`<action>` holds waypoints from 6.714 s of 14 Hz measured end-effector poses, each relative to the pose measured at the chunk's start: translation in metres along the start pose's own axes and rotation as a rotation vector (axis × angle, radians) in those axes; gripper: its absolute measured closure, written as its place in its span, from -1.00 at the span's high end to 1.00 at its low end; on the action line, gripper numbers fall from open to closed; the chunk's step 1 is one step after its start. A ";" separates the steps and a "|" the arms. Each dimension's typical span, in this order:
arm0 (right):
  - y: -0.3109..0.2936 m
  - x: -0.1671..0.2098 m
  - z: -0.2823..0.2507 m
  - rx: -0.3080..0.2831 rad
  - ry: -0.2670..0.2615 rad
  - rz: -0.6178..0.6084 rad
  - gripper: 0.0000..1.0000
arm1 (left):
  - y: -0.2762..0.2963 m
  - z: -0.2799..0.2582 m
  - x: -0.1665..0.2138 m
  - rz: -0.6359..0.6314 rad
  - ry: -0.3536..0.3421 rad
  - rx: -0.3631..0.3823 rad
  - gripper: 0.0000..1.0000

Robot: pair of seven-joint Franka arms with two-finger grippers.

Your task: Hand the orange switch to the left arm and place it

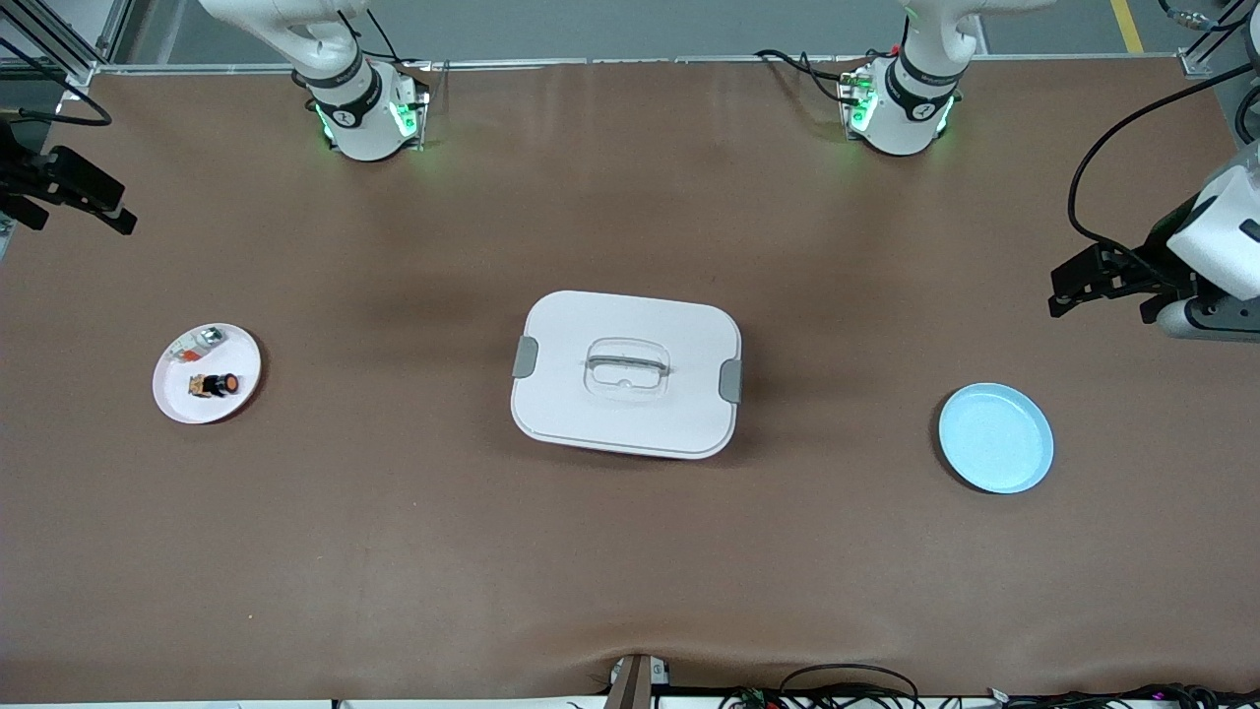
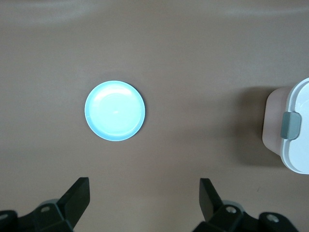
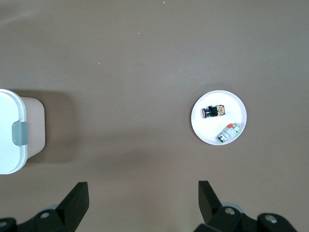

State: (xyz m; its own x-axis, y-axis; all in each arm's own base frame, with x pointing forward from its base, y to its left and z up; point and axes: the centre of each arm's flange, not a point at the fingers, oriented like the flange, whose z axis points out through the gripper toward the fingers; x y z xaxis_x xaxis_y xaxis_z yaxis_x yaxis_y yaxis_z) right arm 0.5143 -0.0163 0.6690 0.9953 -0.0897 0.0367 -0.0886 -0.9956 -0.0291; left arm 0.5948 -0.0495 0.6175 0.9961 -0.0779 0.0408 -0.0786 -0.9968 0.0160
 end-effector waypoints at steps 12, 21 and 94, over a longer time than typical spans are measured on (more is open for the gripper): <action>0.000 0.000 0.000 0.000 0.000 0.000 1.00 | 0.000 0.000 0.000 0.000 0.000 0.000 1.00; 0.006 0.005 0.007 -0.045 -0.001 0.000 1.00 | 0.004 0.000 0.000 0.007 0.000 -0.001 1.00; 0.204 0.044 0.484 0.000 -0.120 -0.230 1.00 | 0.001 0.000 0.000 0.002 0.001 0.000 1.00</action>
State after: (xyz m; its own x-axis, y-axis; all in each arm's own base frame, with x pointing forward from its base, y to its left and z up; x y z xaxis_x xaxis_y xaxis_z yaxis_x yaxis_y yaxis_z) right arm 0.5590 -0.2109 0.1810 0.9867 0.1430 -0.0768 0.1407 -0.9895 -0.0340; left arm 0.5946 -0.0509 0.6179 0.9959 -0.0803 0.0417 -0.0811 -0.9966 0.0164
